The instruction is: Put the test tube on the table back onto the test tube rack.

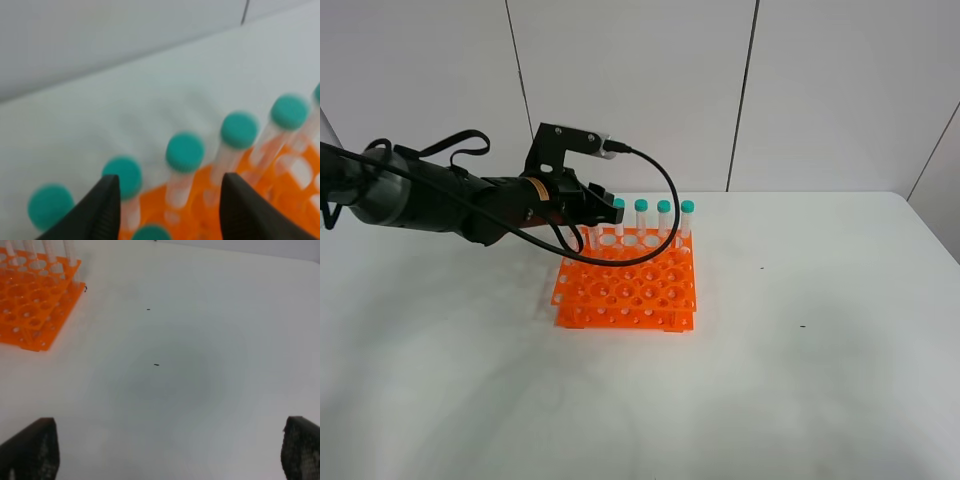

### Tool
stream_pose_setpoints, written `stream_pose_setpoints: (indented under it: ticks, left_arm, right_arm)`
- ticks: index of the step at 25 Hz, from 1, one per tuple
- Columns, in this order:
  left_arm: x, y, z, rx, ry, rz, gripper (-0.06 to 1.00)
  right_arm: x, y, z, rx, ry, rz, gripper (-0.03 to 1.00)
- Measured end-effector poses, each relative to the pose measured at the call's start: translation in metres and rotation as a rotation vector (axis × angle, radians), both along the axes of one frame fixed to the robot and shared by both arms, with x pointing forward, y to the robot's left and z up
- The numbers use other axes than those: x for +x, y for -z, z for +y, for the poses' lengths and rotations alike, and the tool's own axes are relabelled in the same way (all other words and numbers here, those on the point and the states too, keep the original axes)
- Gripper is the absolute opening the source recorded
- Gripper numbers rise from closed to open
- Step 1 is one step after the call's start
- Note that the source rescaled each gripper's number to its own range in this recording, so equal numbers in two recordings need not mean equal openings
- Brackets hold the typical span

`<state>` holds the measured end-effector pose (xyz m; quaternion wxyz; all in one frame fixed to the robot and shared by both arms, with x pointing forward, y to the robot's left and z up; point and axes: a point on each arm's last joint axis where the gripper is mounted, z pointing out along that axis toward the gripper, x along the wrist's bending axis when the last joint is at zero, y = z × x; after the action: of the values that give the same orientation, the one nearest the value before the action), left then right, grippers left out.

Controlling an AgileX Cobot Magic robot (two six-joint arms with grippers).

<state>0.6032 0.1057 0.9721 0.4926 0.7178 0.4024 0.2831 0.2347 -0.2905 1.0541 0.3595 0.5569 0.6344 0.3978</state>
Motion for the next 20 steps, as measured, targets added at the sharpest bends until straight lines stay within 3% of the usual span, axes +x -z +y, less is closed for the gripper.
stream_pose_setpoints:
  ticks: [4, 7, 9, 12, 16, 20]
  left_arm:
    - [-0.011, -0.040, 0.005, -0.009, 0.003, -0.053, 0.54]
    - [-0.022, -0.066, 0.013, 0.006, -0.005, -0.060, 0.79]
    - [-0.031, -0.078, 0.019, 0.046, -0.014, -0.029, 0.89]
    - [-0.047, -0.087, 0.031, 0.133, -0.042, 0.090, 0.93]
    - [-0.069, -0.081, 0.047, 0.259, -0.090, 0.346, 0.94]
    - [-0.083, -0.071, 0.053, 0.315, -0.106, 0.558, 0.94]
  right_arm:
    - [0.000, 0.000, 0.000, 0.000, 0.000, 0.000, 0.98]
    - [0.000, 0.000, 0.000, 0.000, 0.000, 0.000, 0.98]
    - [0.000, 0.000, 0.000, 0.000, 0.000, 0.000, 0.98]
    - [0.000, 0.000, 0.000, 0.000, 0.000, 0.000, 0.98]
    - [0.000, 0.000, 0.000, 0.000, 0.000, 0.000, 0.98]
    - [0.000, 0.000, 0.000, 0.000, 0.000, 0.000, 0.98]
